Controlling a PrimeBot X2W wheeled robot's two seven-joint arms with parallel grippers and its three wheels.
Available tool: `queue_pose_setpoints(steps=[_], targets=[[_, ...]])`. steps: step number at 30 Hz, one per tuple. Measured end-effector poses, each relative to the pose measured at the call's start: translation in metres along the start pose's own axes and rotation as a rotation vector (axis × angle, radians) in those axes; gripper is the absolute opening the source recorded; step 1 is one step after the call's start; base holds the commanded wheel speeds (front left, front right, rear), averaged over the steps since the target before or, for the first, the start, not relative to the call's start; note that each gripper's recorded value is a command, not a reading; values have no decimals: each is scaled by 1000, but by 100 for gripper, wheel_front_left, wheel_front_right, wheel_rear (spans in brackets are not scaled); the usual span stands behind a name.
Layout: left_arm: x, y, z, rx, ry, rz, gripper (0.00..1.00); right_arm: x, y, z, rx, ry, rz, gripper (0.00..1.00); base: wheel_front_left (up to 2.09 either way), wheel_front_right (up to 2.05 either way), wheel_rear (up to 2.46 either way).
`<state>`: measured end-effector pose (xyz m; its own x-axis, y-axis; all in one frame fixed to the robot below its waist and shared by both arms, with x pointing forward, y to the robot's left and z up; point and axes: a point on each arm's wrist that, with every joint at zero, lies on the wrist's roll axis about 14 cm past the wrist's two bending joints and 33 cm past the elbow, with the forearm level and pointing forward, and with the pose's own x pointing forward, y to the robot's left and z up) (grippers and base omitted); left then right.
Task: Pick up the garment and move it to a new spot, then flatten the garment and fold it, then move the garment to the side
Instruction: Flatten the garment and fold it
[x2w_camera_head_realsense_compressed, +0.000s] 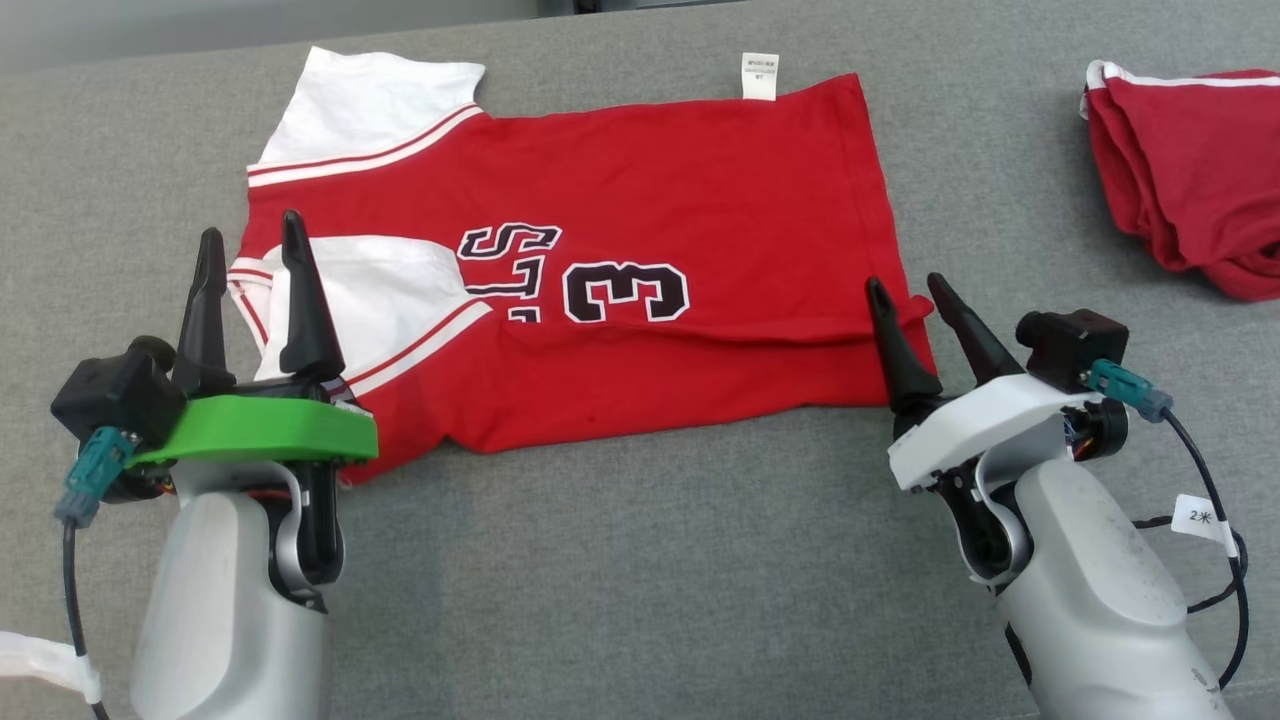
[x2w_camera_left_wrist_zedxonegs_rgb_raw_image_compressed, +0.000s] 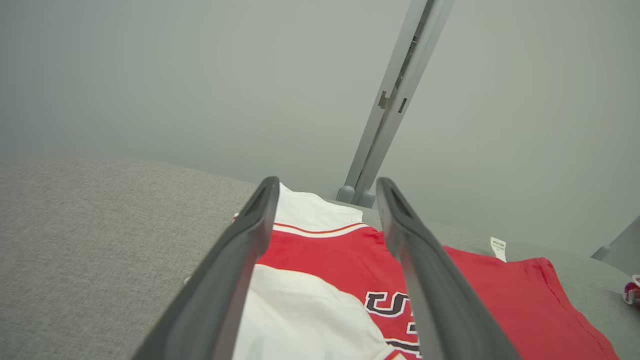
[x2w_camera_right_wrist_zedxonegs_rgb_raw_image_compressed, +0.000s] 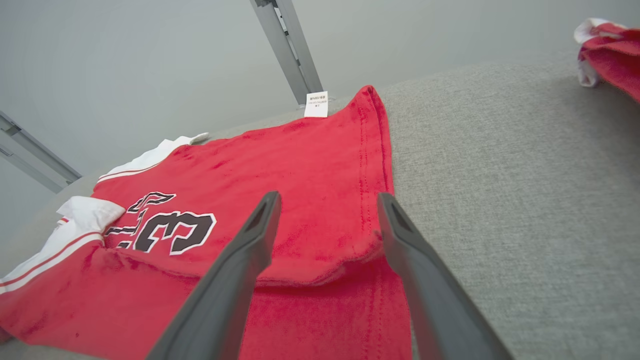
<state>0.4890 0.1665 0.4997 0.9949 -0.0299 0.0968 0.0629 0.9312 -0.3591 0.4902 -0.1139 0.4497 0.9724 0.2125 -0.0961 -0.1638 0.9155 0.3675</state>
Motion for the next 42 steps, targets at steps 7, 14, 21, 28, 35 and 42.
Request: queue_pose_setpoints(steps=[7, 14, 21, 28, 35, 42], targets=[[-16, 1, -7, -26, 22, 8, 100, -3, -5, 28, -78, -96, -11, 100, 0, 0, 0], [-57, 28, -41, -60, 155, 123, 100, -21, -11, 35, -163, -121, -31, 100, 0, 0, 0], [-98, 54, -62, -130, 306, 254, 100, -43, -13, 22, -178, -65, -45, 100, 0, 0, 0], [-116, 57, -85, -326, 435, 351, 100, -51, -11, 16, -176, -31, -42, 100, 0, 0, 0], [-104, 52, -99, -398, 469, 361, 100, -52, -18, 5, -180, 21, -57, 100, 0, 0, 0], [-86, 57, -100, -400, 419, 370, 16, -55, -31, -22, -165, 138, -91, 100, 0, 0, 0]])
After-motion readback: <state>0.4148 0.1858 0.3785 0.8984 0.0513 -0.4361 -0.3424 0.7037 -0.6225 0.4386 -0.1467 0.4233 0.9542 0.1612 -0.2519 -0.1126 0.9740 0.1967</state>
